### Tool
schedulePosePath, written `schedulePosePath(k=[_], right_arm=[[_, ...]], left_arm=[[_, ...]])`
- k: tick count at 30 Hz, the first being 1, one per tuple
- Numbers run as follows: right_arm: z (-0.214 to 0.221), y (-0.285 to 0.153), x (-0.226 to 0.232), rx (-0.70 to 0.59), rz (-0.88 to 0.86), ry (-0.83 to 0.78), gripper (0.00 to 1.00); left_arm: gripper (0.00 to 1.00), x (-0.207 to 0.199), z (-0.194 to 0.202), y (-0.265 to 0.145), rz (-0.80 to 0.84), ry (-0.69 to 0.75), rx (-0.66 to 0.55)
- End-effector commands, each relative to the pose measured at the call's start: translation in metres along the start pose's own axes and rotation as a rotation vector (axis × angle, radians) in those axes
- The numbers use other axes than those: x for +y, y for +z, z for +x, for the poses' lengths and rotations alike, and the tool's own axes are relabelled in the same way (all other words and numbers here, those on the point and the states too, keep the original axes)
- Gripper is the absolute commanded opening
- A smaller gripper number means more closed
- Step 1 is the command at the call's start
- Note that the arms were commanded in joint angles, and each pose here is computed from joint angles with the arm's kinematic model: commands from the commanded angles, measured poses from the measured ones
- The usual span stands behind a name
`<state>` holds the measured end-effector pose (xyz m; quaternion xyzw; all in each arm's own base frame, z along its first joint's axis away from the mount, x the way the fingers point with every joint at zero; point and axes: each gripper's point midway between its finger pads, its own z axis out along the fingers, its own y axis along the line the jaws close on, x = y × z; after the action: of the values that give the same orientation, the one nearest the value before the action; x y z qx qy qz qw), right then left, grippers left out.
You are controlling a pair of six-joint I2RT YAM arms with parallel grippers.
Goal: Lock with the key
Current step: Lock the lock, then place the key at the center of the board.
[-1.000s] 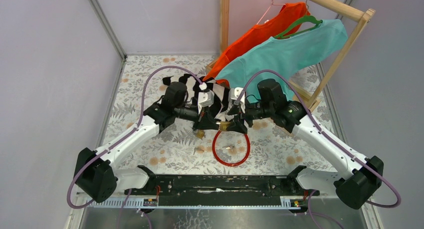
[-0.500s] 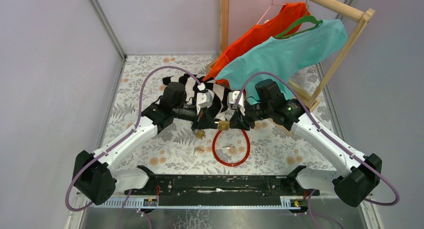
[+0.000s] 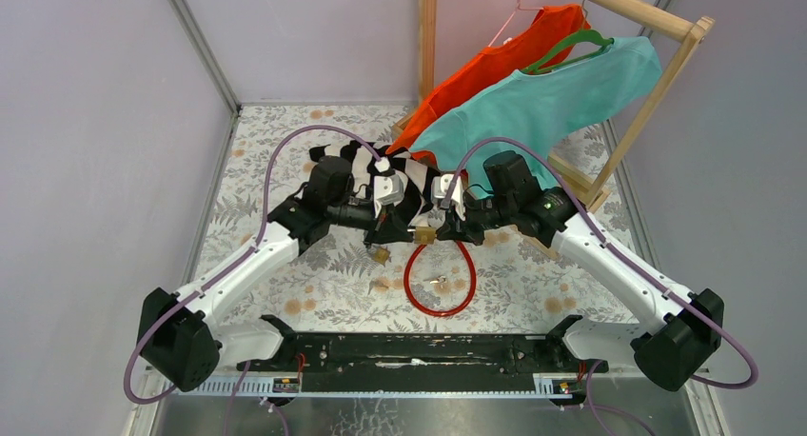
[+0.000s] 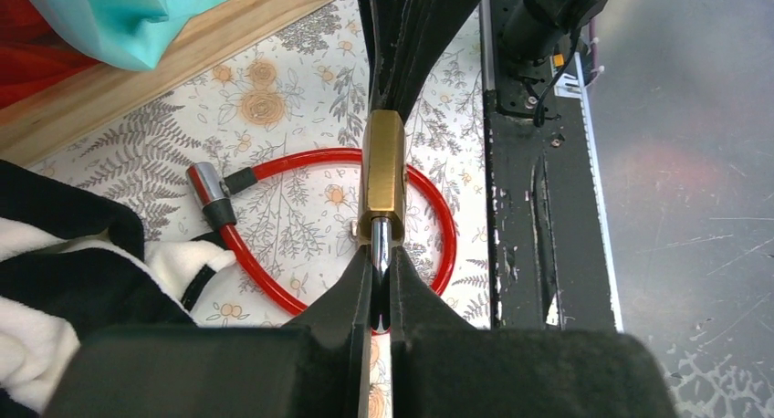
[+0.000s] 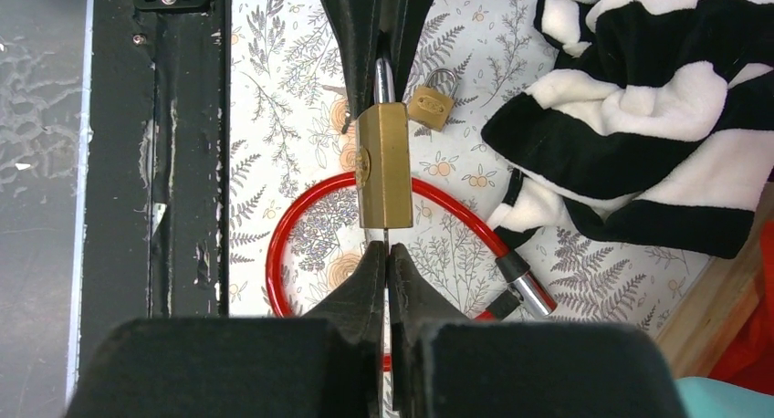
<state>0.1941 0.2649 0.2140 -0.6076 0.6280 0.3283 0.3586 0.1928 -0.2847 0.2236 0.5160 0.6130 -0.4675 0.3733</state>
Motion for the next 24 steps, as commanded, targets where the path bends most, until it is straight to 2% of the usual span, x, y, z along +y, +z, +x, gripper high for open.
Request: schedulePosePath(k=[1, 15, 19, 24], right_arm=[[-0.012, -0.011, -0.009, -0.030, 0.053, -0.071, 0.00], [0.012, -0.043, -0.038, 0.079, 0.220, -0.091, 0.00], [0.003, -0.042, -0.033, 0.040, 0.204, -0.057, 0.00], [0.016, -0.030, -0.032, 0.102, 0.165, -0.014, 0.00]], left_arm=[[0.00, 0.012, -0.020, -0.011, -0.086, 0.093, -0.033], [0.00, 0.020, -0.020, -0.040, -0.190, 0.219, -0.001], [0.00, 0.031, -0.031, -0.054, -0.289, 0.188, -0.009], [0.00, 0.058, -0.033, -0.079, -0.487, 0.130, 0.047]])
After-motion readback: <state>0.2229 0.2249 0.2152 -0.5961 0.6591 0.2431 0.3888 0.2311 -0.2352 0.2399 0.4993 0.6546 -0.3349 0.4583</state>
